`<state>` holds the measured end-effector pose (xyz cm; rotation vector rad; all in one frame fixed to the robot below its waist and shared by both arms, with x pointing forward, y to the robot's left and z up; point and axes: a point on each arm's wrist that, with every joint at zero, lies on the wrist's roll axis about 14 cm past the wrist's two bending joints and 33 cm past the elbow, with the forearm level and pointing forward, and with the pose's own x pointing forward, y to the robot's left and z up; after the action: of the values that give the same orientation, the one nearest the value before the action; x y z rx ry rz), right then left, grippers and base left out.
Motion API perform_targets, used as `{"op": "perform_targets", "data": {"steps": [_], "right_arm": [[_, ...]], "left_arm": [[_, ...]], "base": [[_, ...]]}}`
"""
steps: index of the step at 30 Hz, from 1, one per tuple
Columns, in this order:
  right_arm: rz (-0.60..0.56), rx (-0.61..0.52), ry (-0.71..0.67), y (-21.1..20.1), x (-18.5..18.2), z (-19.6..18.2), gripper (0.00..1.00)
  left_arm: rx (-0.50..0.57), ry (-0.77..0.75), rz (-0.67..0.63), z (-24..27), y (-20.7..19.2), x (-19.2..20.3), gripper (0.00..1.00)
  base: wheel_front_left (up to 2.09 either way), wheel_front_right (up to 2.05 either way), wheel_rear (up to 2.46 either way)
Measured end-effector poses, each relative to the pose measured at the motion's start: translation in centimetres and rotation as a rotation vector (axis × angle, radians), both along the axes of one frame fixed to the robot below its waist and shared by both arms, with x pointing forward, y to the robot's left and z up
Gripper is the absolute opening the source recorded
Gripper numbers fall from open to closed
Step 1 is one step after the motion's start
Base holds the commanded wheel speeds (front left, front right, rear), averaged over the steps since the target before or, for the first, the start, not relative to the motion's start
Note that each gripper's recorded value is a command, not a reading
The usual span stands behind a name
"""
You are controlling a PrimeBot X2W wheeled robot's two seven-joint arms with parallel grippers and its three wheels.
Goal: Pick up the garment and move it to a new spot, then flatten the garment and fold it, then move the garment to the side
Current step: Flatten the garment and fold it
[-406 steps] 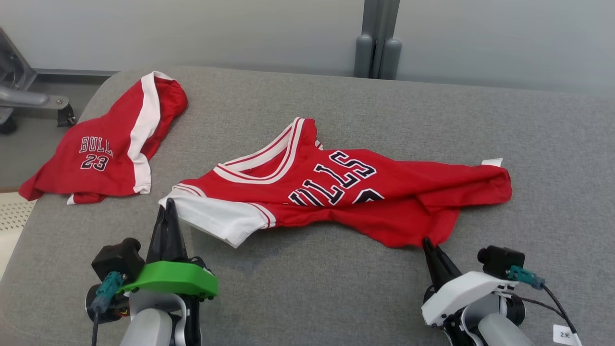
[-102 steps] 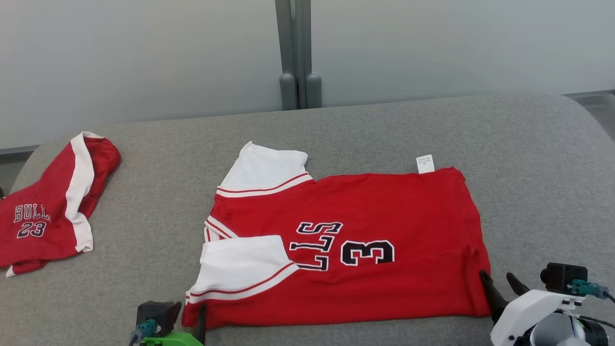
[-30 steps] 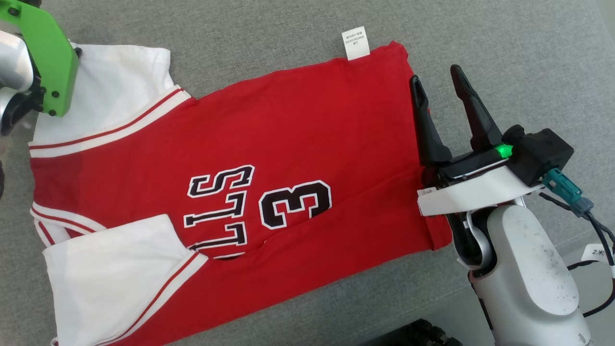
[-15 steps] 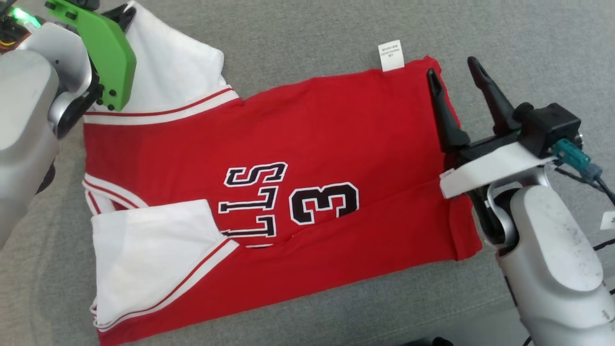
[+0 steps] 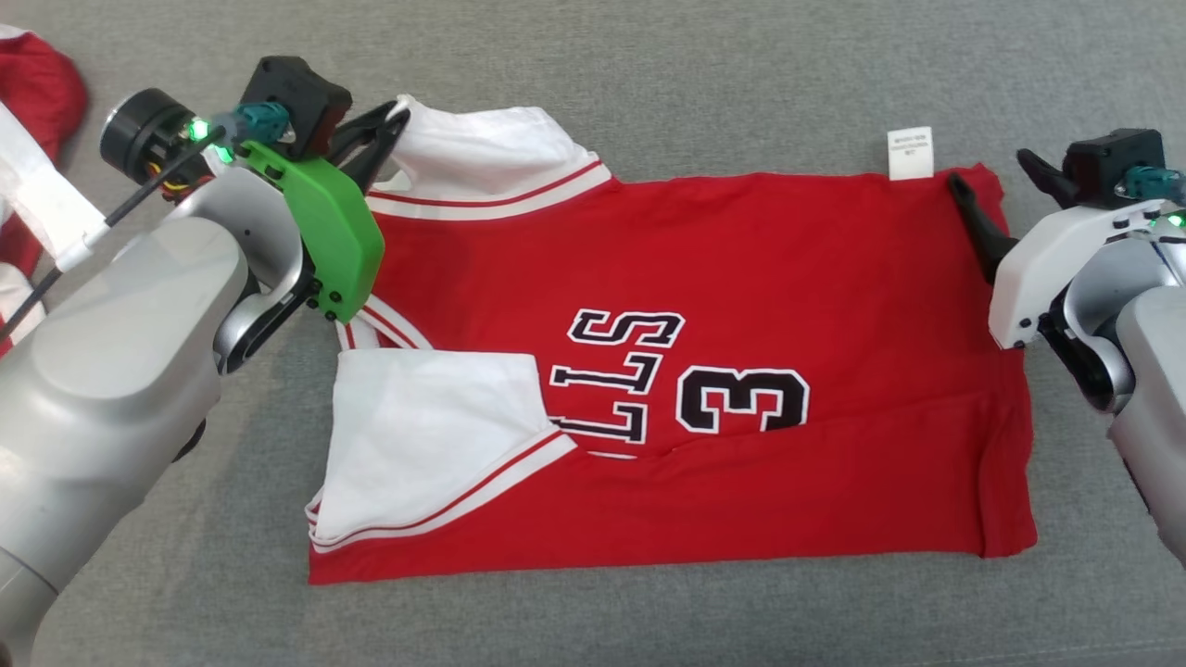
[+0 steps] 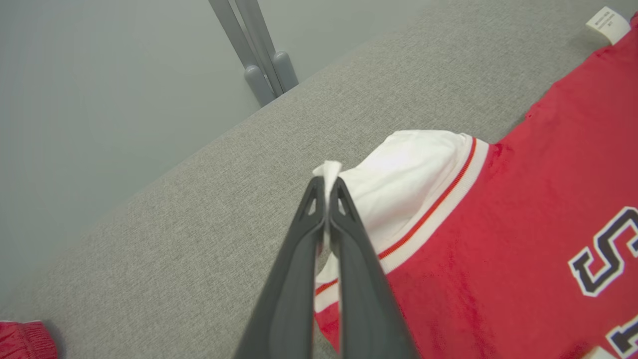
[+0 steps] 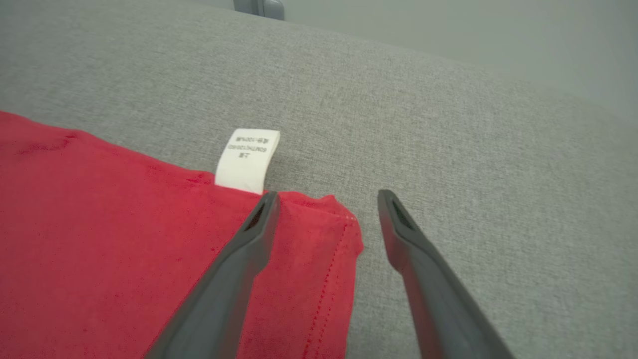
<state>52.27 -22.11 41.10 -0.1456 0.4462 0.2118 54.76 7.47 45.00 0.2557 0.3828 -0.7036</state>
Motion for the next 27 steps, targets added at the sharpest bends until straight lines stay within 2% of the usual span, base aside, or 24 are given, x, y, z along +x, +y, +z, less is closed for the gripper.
{"op": "perform_targets", "data": {"steps": [9,27], "right_arm": [[-0.006,-0.040,0.114,-0.7,0.6,-1.8,1.00],[0.023,-0.070,0.181,0.1,0.8,-3.8,1.00]], "left_arm": [[0.012,-0.015,0.048,1.2,2.3,-1.9,0.00],[0.013,0.011,0.069,0.5,2.7,-2.2,0.00]], "base": [[0.00,0.00,0.00],[0.00,0.00,0.00]]}}
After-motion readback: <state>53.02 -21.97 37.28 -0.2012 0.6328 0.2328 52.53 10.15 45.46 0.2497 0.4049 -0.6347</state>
